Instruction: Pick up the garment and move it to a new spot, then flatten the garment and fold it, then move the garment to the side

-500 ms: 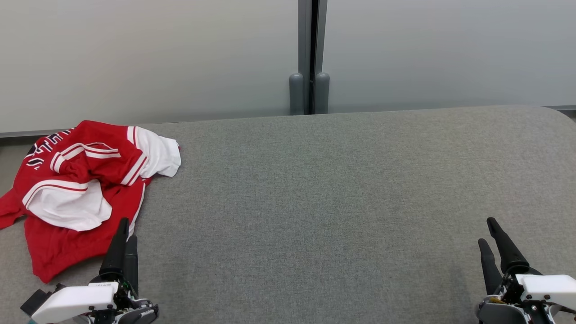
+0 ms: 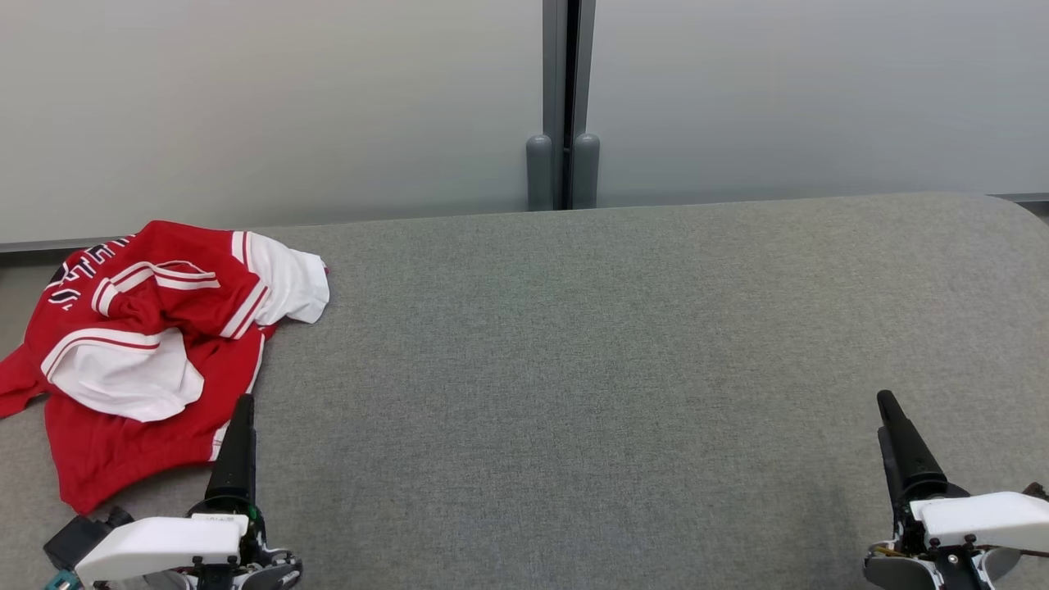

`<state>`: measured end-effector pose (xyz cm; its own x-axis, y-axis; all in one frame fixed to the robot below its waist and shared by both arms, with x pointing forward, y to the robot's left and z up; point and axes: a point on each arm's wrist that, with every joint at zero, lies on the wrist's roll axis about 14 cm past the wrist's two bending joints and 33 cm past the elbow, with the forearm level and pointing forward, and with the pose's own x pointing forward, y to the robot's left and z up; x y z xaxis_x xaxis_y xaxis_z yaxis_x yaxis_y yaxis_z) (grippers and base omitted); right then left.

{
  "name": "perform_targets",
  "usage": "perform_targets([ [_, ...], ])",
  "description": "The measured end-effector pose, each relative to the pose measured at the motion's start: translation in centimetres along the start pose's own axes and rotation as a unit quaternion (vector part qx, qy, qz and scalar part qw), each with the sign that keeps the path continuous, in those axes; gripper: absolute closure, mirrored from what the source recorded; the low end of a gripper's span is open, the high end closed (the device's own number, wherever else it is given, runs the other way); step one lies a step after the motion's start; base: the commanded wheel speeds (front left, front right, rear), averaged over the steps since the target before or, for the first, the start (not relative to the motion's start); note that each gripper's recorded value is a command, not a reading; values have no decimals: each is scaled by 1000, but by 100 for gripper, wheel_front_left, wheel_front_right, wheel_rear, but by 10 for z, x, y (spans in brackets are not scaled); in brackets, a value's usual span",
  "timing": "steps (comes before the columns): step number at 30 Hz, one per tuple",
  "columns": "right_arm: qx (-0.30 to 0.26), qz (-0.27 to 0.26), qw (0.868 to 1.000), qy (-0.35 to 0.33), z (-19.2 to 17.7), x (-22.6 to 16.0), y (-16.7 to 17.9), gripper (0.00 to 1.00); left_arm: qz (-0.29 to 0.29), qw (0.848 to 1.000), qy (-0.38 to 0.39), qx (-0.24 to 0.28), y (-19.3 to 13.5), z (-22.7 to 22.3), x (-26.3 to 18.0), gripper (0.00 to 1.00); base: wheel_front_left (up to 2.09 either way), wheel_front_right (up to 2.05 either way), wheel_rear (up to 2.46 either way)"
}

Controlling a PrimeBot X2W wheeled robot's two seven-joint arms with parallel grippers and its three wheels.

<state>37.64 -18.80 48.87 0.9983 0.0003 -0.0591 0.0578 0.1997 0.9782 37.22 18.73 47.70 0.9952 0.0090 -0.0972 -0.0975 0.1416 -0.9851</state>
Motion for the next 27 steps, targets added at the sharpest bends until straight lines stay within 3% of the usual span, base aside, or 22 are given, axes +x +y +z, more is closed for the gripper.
perform_targets([
  [7,-114,19,993,10,-5,0,12,0,-2,997,5,72,-1,-6,-3,0,0,0,0],
  [14,-188,31,982,15,-12,-3,17,0,-5,989,10,151,-2,-11,-4,0,0,0,0],
  [27,-305,58,951,18,-14,-5,27,0,-16,956,9,293,-4,-13,-8,0,0,0,0],
])
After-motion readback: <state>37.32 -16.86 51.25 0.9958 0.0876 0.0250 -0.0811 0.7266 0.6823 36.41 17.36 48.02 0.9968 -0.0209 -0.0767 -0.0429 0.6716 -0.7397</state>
